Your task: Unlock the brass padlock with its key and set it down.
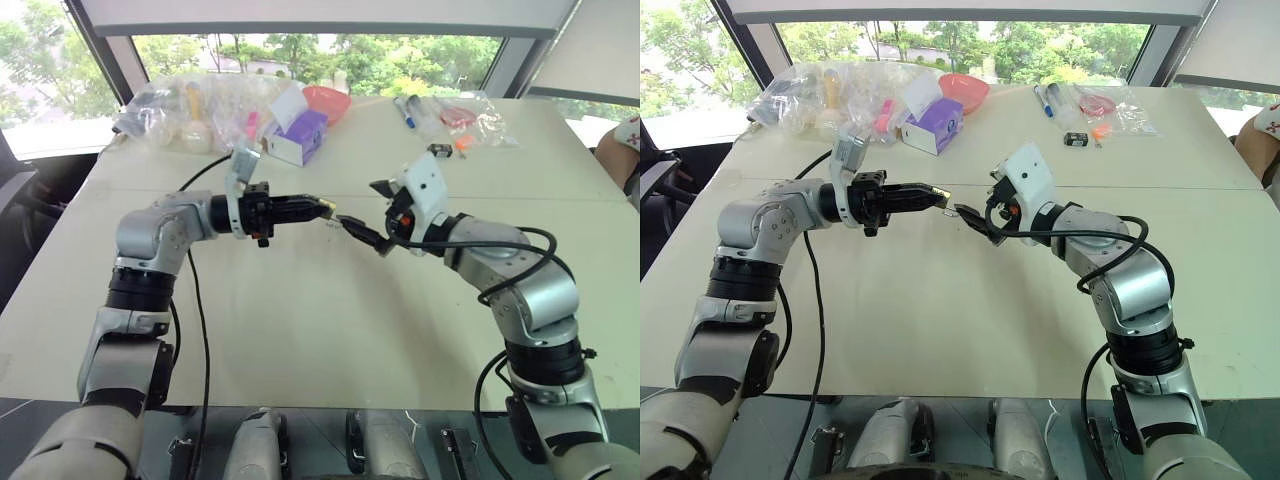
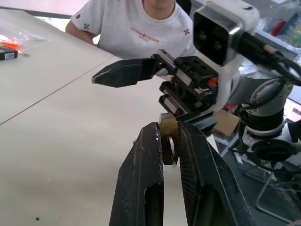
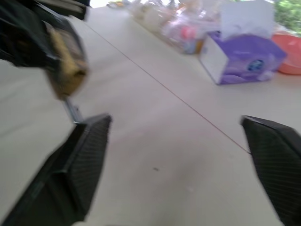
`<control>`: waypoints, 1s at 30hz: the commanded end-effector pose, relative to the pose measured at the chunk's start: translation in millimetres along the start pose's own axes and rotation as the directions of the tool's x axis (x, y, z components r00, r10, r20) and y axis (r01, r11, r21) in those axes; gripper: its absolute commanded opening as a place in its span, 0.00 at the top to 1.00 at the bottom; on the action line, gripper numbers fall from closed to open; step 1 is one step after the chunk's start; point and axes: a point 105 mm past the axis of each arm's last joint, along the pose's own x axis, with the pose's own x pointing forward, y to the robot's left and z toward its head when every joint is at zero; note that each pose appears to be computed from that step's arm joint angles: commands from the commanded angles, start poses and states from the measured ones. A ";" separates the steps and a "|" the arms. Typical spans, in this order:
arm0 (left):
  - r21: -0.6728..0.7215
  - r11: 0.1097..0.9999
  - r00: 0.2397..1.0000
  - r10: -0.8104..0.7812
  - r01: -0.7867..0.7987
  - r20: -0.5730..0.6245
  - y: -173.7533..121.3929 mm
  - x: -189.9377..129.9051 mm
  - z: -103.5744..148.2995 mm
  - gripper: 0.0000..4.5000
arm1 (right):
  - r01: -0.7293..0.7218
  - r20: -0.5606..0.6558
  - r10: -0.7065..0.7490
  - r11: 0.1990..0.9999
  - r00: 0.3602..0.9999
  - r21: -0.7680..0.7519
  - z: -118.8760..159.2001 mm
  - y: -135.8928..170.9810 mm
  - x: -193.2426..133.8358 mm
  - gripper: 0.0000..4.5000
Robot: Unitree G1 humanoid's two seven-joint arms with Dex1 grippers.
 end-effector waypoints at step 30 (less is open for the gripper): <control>-0.431 0.876 0.969 0.140 -0.217 -0.204 33.4 69.1 -112.6 0.24 | -0.077 -0.350 0.077 0.997 0.934 0.014 -44.6 24.6 -86.5 0.00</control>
